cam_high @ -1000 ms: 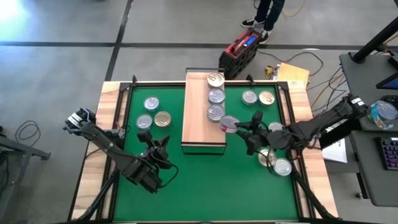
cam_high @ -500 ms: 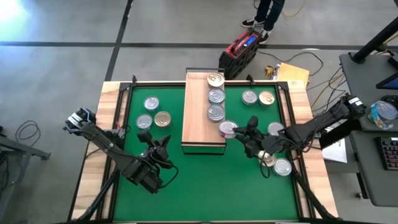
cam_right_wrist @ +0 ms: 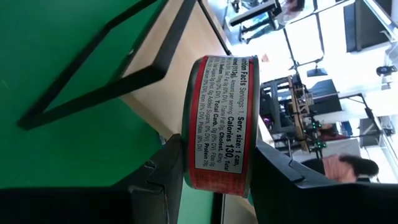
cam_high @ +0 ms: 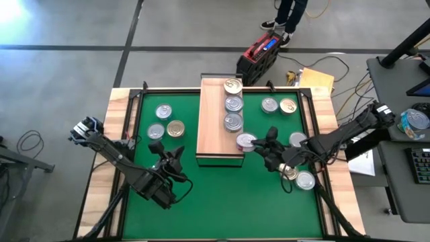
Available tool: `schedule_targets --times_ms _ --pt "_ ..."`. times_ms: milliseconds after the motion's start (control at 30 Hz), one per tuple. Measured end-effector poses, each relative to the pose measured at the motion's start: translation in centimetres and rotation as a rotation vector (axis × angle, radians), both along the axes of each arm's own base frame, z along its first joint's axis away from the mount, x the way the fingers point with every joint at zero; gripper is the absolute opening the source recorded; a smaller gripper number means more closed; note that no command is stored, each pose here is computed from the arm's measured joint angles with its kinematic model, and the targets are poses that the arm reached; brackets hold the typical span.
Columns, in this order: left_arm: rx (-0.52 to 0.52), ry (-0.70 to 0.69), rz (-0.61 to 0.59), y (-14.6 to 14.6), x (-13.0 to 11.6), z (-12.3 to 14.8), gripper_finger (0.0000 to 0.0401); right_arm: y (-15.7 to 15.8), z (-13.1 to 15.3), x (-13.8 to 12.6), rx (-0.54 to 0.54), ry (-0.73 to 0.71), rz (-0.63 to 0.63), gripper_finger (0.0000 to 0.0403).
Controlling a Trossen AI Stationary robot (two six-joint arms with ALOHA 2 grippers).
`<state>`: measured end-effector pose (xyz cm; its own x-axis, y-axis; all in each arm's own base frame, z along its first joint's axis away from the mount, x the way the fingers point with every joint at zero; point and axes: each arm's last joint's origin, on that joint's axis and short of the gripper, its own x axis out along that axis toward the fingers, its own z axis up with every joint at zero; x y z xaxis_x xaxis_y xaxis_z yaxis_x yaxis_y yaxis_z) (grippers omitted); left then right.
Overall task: Stack canned seafood by type on shelf
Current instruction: Put the right red tuna can on the shelf
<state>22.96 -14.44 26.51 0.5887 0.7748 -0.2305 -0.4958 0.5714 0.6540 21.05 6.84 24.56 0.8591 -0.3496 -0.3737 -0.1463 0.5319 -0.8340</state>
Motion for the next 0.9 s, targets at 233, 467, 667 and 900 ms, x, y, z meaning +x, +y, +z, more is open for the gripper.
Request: schedule_targets --times_ms 233,467,667,900 --pt "0.002 0.003 -0.001 0.0 0.0 0.0 0.0 0.1 -0.8 0.8 -0.037 0.045 0.014 0.0132" --pt "0.004 0.006 -0.001 0.0 0.0 -0.1 0.0 0.3 -1.5 1.8 -0.095 0.068 0.023 0.0132" --pt "0.007 0.01 -0.002 0.0 0.0 -0.1 0.0 0.3 -1.5 2.0 -0.104 0.067 0.028 0.0132" --pt "0.008 0.011 -0.002 0.0 0.0 -0.1 0.0 0.3 -1.3 2.1 -0.132 0.059 0.043 0.0147"
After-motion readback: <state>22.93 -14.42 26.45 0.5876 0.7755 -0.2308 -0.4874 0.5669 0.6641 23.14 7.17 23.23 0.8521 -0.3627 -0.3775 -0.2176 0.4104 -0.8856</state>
